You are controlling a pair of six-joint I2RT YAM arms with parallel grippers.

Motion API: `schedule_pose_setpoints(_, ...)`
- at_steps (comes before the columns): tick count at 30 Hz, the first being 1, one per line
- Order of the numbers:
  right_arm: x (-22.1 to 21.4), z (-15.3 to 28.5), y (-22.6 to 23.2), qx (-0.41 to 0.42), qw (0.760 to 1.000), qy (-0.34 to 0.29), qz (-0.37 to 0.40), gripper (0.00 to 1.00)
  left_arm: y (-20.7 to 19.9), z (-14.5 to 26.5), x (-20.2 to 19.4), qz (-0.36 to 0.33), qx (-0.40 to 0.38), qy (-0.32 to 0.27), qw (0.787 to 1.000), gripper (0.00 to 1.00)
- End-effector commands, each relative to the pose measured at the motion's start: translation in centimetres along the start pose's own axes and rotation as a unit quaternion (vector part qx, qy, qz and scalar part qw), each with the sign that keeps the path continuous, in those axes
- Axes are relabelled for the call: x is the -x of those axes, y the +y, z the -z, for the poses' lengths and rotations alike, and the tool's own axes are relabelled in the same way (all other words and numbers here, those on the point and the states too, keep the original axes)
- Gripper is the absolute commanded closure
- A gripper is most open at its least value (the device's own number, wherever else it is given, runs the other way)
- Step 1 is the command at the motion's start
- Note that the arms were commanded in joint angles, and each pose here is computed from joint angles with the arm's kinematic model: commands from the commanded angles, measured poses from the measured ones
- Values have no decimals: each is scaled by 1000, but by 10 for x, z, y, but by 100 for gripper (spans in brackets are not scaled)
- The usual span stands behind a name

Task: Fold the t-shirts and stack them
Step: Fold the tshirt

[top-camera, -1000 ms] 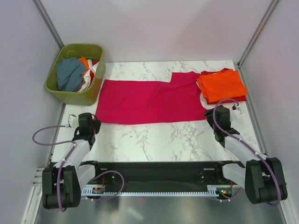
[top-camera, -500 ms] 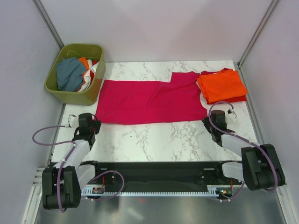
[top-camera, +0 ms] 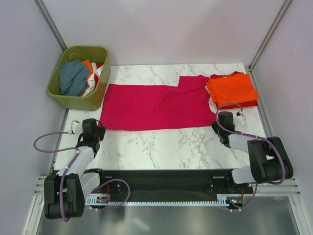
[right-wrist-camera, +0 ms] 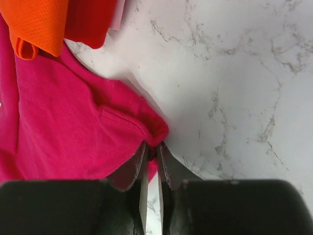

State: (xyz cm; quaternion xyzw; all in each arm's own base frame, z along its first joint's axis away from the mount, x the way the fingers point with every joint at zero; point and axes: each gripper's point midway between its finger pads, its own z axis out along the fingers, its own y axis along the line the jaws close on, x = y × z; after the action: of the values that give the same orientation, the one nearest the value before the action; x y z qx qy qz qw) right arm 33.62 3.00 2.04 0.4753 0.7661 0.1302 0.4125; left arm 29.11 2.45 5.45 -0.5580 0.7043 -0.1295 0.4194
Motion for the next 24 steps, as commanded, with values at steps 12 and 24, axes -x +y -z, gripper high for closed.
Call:
schedule_pose_setpoints(12,55,29,41,-10,996,-79,25,100,-13,-1,15,-30,0,-22,999,98)
schedule_pose_setpoints(24,71,55,63,22,996,-83,20,100,-46,19,34,-40,-24,-27,999,98)
